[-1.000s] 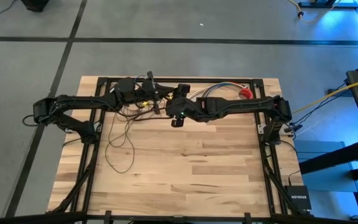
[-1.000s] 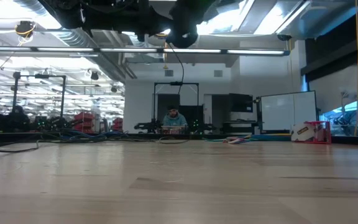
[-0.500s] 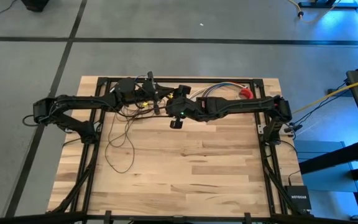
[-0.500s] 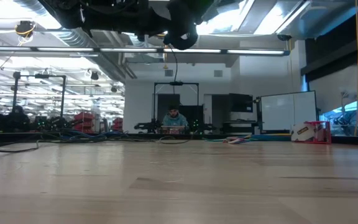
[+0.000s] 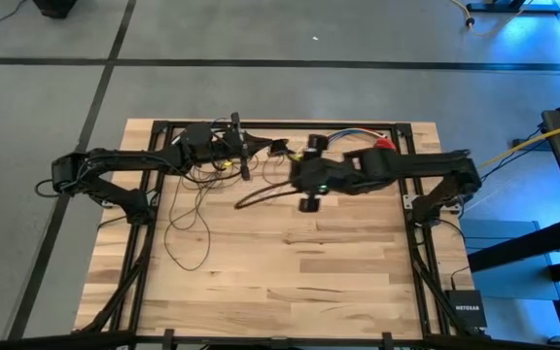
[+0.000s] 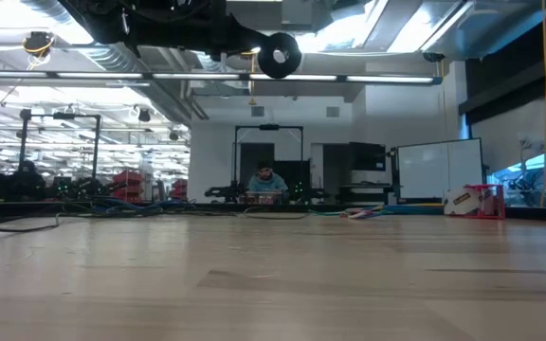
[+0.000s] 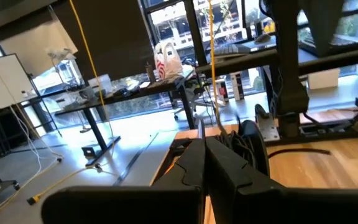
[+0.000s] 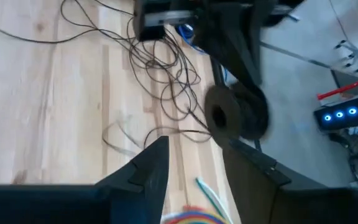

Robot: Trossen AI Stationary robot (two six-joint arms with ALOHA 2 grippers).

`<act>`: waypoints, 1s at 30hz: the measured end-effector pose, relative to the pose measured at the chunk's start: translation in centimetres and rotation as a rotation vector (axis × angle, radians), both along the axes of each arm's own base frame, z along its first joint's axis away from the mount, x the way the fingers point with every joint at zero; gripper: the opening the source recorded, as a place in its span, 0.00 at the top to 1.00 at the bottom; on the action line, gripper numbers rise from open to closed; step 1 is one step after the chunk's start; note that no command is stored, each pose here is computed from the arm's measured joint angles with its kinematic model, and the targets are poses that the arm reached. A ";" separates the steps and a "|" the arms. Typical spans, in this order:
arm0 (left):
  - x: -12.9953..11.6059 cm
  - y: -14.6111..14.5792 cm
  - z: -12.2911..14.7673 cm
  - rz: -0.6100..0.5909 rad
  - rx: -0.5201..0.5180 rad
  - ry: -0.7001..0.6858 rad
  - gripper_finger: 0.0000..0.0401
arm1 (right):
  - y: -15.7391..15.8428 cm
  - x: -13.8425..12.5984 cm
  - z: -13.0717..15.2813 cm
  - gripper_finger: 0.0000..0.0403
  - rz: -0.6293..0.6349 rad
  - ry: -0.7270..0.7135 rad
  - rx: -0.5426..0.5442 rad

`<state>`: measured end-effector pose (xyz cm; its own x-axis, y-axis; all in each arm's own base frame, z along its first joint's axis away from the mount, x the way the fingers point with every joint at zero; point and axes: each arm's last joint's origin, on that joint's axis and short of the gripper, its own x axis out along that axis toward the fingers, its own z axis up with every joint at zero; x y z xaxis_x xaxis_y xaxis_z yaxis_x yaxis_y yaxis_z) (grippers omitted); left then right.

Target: Coiling cords

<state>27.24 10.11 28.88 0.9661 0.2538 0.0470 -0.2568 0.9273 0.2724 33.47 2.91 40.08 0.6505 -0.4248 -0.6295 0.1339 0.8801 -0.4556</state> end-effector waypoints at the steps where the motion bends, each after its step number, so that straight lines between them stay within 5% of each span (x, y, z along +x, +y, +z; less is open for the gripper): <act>1: 0.0 0.0 0.0 -0.002 0.001 0.003 1.00 | 0.0 -0.8 0.3 0.61 -0.003 -0.001 0.007; 6: 0.1 -0.1 0.0 -0.014 0.005 0.002 1.00 | -1.3 -3.6 -0.7 0.61 -0.009 -0.018 0.057; 14: 0.3 -0.8 -0.1 -0.037 0.017 0.018 1.00 | -5.5 -5.7 -6.1 0.61 0.054 -0.247 0.054; 22: 0.6 -1.9 -0.6 -0.128 0.055 0.077 1.00 | -10.2 -5.8 -9.2 0.61 0.229 -0.456 0.052; 30: 1.0 -3.3 -0.7 -0.199 0.058 0.082 1.00 | -11.6 -6.2 -8.4 0.61 0.490 -0.570 0.208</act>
